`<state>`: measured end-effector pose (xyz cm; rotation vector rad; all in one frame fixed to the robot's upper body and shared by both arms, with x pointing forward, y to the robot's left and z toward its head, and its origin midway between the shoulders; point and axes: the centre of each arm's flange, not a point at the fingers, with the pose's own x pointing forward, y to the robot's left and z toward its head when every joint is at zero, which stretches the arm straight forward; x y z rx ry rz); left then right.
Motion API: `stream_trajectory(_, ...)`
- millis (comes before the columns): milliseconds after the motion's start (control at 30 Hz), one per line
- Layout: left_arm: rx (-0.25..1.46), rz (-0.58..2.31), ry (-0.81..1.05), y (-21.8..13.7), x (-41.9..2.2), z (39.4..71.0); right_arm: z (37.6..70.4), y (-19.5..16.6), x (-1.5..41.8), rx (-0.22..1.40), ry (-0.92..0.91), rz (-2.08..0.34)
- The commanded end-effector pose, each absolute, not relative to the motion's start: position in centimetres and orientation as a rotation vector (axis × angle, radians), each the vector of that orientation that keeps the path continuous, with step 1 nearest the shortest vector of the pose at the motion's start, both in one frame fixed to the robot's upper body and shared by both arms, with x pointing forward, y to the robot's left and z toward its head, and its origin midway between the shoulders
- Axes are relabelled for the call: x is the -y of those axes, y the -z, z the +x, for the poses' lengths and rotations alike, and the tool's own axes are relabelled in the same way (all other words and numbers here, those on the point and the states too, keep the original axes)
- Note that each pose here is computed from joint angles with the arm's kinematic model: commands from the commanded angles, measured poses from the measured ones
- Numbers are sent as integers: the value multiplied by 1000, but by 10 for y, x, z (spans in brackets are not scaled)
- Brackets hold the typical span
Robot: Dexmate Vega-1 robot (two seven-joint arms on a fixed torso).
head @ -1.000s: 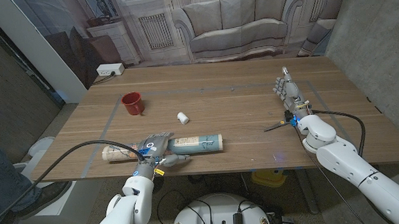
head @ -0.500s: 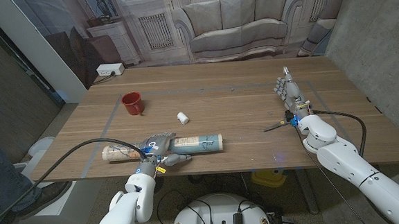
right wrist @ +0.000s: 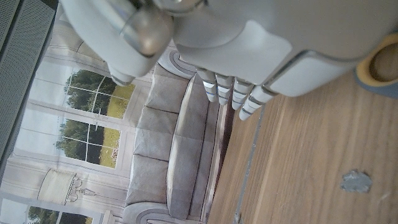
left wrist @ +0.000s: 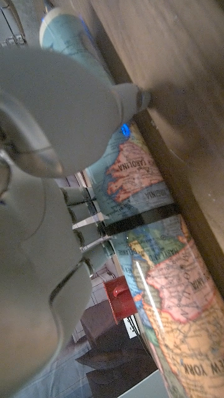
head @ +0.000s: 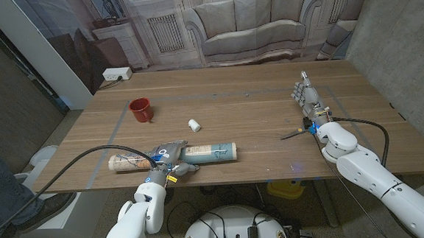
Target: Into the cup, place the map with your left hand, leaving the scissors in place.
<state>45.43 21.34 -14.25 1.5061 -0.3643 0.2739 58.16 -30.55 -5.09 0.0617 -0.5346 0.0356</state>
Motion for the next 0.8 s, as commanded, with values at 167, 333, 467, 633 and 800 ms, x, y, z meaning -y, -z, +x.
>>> stream_trajectory(167,341,1480,-268,144,-216,457,581,52,305,526,-36,66)
stream_trajectory(333,336,1467,-263,145,-215,457,581,54,305,524,-39,64)
stream_trajectory(467,335,1462,-257,146,-215,456,581,55,306,523,-42,67)
stream_trajectory(633,338,1455,-260,147,-214,456,581,56,307,522,-45,69)
stream_trajectory(800,358,1444,-267,146,-215,455,581,55,307,523,-47,67)
